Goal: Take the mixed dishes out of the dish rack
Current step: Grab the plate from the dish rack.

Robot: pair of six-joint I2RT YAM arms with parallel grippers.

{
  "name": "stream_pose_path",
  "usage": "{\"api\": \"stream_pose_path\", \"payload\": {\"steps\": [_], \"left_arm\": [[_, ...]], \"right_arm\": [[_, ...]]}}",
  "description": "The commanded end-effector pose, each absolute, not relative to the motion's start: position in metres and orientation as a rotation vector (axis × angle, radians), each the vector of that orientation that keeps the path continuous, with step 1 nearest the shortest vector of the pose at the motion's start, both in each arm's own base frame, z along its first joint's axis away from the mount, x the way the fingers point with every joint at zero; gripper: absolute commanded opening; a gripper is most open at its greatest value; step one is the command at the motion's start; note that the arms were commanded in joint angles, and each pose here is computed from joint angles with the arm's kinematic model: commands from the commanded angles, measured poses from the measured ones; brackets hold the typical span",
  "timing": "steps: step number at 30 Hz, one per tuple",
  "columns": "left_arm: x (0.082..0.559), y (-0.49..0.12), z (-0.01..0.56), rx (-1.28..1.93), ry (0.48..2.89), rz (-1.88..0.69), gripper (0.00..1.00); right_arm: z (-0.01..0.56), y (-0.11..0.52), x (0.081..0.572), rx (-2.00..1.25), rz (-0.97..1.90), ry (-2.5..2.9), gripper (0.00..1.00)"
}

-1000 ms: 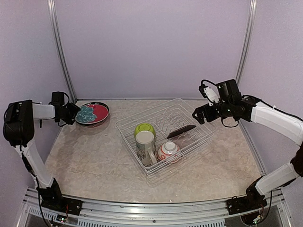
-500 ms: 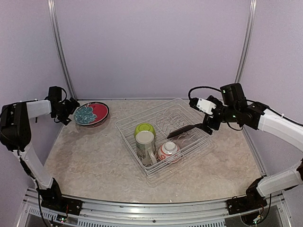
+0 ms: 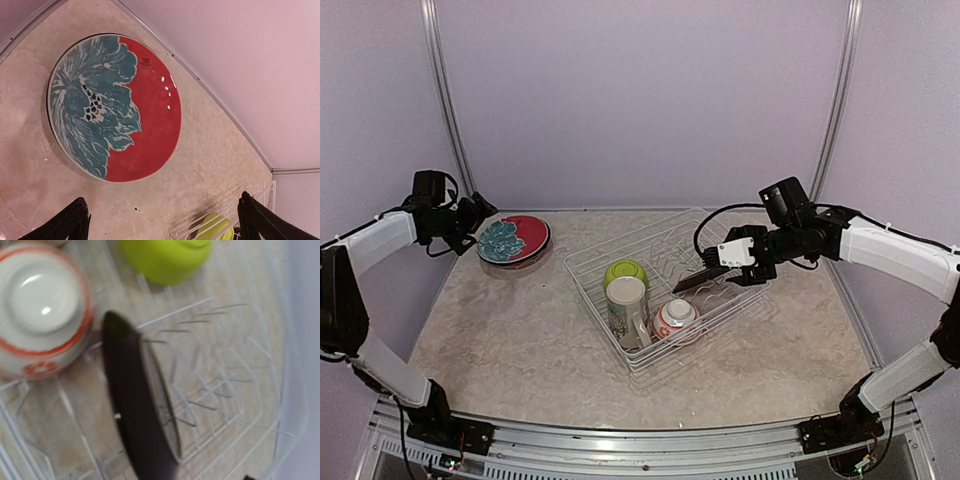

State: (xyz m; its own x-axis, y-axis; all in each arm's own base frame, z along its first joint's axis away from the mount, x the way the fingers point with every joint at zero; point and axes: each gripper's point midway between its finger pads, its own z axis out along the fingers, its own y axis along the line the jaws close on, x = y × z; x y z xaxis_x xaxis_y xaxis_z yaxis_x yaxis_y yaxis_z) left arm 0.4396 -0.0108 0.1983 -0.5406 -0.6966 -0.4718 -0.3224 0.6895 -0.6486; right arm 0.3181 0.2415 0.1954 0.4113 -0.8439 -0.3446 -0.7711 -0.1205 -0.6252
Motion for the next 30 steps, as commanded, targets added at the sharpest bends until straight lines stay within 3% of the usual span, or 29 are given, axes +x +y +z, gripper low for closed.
{"api": "stream_pose_path", "payload": {"steps": [1,8,15,24,30], "left_arm": [[0.412,-0.045,0.209,-0.631,2.204,-0.676,0.99],[0.385,-0.090,0.256,-0.495,2.139,-0.802,0.99],[0.370,-0.101,0.309,-0.406,2.040,-0.814,0.99],[0.362,-0.110,0.320,-0.360,2.043,-0.786,0.99],[0.357,-0.112,0.327,-0.350,2.035,-0.779,0.99]], "right_arm": [[0.190,0.246,0.310,-2.009,-0.133,1.243,0.66],[0.169,0.249,0.307,-2.092,-0.153,1.165,0.50],[0.164,0.248,0.325,-2.049,-0.278,1.141,0.50],[0.144,0.254,0.341,-2.033,-0.336,1.146,0.46],[0.127,0.260,0.348,-2.066,-0.348,1.158,0.33]]}}
